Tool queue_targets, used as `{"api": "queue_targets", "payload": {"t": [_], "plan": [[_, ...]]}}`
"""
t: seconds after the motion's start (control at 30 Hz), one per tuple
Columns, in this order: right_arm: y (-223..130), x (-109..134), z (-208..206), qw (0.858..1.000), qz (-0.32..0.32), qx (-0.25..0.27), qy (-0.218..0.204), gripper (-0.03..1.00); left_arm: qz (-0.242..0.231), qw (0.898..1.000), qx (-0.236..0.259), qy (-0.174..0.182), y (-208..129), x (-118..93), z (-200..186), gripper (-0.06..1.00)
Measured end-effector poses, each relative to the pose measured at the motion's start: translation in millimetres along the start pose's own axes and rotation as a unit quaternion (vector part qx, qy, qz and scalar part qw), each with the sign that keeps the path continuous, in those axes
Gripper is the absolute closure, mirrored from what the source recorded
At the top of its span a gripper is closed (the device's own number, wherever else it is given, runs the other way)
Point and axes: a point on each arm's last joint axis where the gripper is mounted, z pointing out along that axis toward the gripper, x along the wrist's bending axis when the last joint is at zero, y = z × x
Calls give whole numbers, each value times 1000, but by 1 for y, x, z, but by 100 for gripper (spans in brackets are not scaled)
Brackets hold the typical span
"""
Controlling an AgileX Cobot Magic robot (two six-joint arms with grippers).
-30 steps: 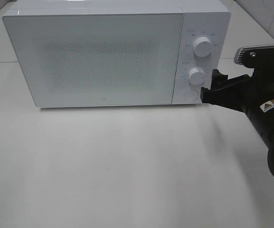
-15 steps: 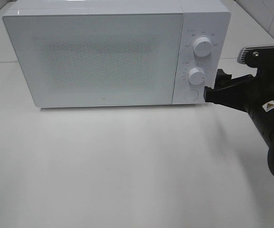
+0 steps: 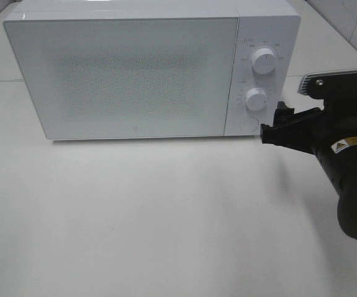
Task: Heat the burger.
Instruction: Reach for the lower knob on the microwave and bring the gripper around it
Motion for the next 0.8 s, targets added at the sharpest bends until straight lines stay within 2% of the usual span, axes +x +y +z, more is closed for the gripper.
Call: {"api": "queue_targets", "payload": {"t": [0.13, 0.8], "plan": [[2, 13, 12, 1000, -2, -9, 14, 21, 0, 1000, 0, 0, 0, 0, 0, -4], [-13, 41, 47, 1000, 9, 0, 19, 21, 0, 1000, 0, 0, 0, 0, 0, -4]]}}
